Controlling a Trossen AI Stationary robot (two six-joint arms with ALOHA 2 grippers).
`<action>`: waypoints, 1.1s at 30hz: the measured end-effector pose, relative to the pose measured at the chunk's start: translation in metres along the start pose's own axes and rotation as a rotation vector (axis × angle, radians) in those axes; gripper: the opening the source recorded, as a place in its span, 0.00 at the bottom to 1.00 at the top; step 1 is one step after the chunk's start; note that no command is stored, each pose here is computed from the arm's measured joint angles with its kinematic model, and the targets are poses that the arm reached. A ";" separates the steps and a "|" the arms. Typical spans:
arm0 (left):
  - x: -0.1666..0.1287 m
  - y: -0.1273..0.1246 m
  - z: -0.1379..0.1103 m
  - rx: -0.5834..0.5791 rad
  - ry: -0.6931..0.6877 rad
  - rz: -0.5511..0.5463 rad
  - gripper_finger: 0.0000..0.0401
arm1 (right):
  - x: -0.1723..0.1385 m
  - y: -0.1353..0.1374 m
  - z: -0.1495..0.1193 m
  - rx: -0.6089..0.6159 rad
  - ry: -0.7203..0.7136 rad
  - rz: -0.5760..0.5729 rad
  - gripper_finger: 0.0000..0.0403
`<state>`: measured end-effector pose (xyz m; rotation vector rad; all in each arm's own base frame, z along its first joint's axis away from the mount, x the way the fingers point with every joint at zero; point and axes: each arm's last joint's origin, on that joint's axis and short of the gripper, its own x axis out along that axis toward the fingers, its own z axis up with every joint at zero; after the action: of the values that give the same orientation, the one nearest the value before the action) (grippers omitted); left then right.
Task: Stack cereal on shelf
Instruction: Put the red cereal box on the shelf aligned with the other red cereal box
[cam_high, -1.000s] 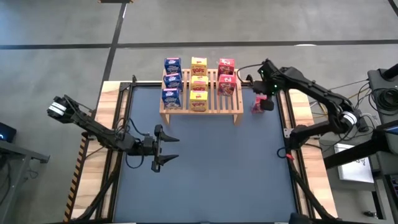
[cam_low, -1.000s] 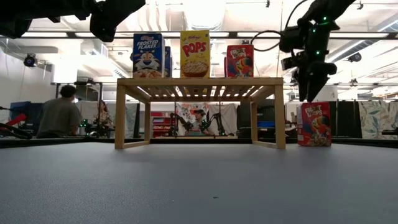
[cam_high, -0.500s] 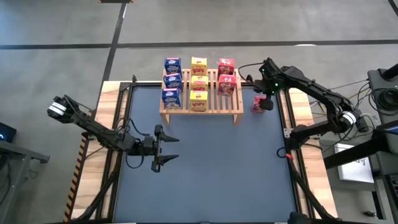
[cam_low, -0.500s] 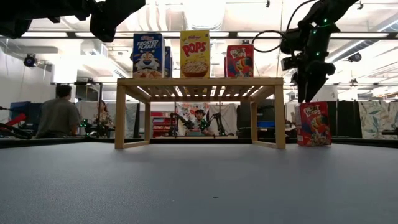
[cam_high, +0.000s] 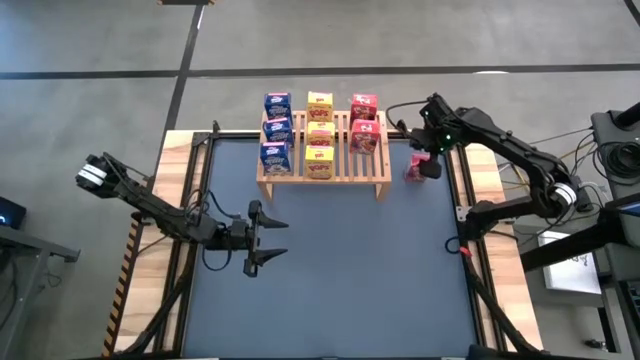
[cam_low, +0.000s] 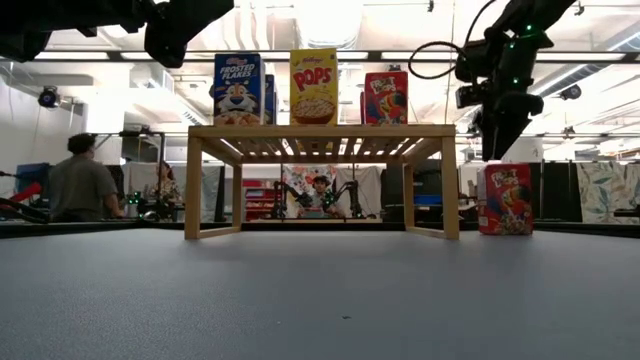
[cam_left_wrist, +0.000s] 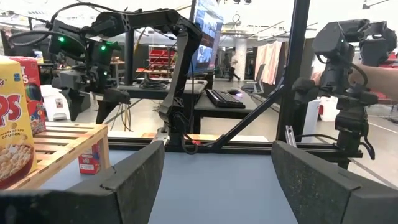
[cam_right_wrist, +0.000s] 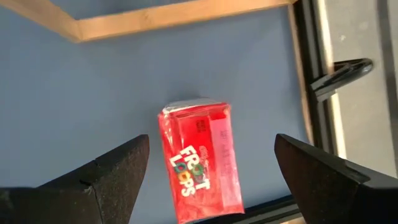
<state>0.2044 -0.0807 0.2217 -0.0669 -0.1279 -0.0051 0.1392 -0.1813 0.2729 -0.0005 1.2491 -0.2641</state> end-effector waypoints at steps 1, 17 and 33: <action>0.000 0.000 0.000 0.000 0.000 0.000 0.70 | 0.002 0.000 -0.001 0.001 0.004 0.005 0.83; 0.000 0.000 0.000 0.001 0.003 -0.001 0.70 | 0.027 0.001 -0.007 -0.015 -0.010 -0.023 0.83; 0.000 0.000 0.000 -0.002 0.004 -0.001 0.70 | 0.044 -0.001 -0.007 0.032 0.045 0.023 0.74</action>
<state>0.2043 -0.0809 0.2214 -0.0687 -0.1240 -0.0061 0.1449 -0.1895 0.2294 0.0479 1.2891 -0.2659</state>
